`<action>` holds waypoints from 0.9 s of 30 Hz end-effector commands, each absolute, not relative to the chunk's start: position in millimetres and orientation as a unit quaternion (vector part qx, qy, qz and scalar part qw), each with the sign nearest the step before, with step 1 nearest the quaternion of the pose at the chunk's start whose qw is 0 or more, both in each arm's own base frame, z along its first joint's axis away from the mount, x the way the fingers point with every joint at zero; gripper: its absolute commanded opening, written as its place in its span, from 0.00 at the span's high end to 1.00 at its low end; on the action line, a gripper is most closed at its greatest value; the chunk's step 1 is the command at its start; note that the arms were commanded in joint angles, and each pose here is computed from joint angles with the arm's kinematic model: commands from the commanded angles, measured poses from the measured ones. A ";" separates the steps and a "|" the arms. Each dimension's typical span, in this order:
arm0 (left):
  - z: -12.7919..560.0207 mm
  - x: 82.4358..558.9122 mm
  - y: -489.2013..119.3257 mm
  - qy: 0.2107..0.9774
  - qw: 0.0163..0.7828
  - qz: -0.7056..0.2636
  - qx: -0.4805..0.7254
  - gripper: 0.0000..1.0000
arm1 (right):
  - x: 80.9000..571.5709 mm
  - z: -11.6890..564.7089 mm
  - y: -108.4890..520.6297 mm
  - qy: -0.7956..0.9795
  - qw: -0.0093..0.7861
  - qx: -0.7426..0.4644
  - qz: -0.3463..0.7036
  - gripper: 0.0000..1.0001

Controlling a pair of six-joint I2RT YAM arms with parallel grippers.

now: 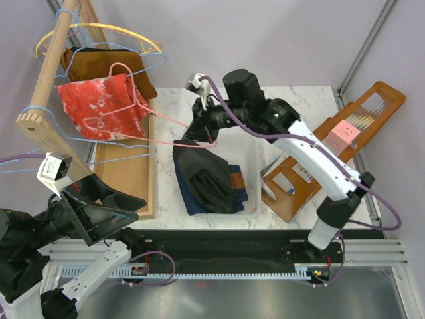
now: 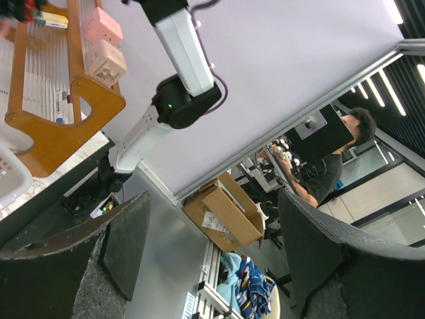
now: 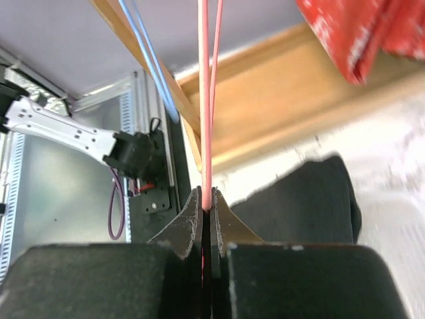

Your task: Remove the trousers from the hanger

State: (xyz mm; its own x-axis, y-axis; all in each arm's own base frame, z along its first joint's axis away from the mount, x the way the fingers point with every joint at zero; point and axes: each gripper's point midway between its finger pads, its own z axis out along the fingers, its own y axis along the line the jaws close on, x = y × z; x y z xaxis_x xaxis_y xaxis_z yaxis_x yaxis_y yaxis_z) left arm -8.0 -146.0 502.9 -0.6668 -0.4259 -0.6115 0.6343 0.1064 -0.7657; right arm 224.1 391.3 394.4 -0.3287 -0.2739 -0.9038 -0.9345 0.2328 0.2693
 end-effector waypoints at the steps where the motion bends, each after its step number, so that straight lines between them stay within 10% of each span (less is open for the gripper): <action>1: 498.8 -5.8 -146.5 0.633 0.403 -0.655 0.088 0.16 | 223.6 428.9 428.1 0.570 0.387 -0.509 0.516 1.00; 27: 494.5 -3.2 -138.4 0.629 0.411 -0.659 0.045 0.16 | 249.7 469.3 518.8 0.498 0.459 -0.453 0.580 1.00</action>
